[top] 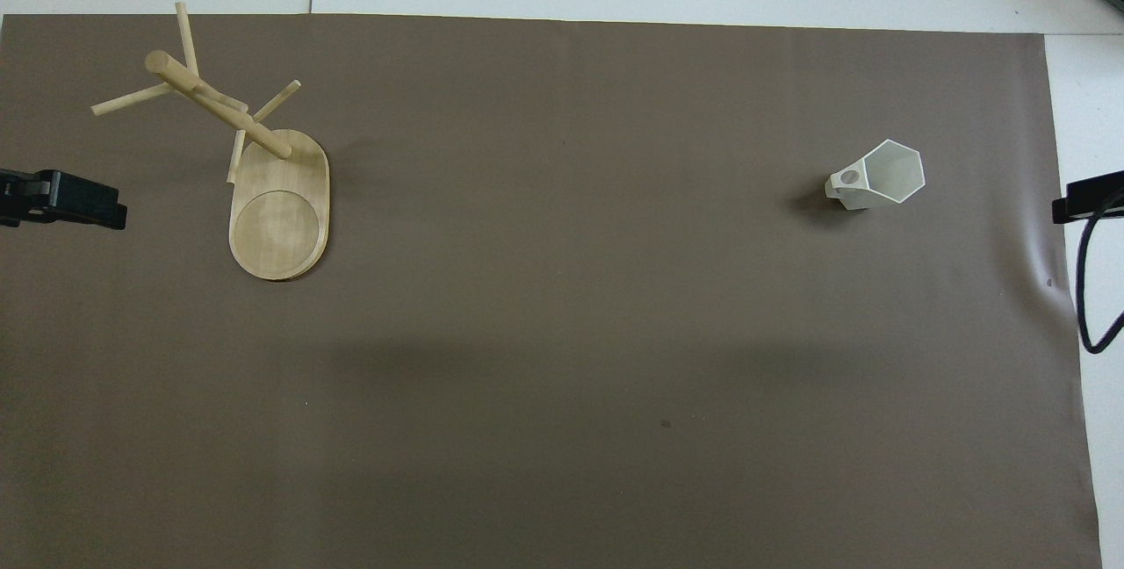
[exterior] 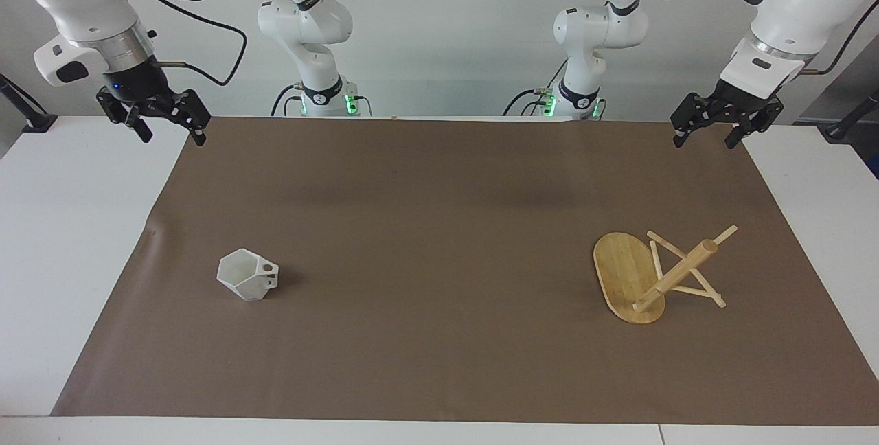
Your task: Hang cup on rack
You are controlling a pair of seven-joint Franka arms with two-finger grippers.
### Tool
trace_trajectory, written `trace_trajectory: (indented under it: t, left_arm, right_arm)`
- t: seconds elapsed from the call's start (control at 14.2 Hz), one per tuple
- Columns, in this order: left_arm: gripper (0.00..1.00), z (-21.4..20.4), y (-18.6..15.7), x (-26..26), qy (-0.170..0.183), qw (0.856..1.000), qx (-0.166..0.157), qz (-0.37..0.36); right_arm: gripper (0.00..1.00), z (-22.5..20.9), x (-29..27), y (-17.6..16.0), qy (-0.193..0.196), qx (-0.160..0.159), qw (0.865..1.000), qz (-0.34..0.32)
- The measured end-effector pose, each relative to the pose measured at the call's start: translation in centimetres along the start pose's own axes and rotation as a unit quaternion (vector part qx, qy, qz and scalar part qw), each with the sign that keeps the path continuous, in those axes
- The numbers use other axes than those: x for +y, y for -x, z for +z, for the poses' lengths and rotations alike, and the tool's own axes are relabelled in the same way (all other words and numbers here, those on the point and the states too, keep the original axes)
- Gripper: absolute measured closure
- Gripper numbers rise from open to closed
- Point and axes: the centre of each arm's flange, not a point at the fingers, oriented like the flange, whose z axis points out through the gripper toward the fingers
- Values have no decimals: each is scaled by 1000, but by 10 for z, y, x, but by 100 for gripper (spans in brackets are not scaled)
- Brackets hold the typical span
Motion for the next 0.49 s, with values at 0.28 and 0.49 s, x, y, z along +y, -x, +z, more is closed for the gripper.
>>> trace_trajectory:
  t: [0.28, 0.49]
  left_arm:
    - [0, 0, 0, 0, 0, 1000, 0, 0]
    - [0, 0, 0, 0, 0, 1000, 0, 0]
  right_arm:
    - [0, 2, 1, -1, 0, 3, 1000, 1]
    - [0, 12, 7, -7, 2, 23, 1000, 6]
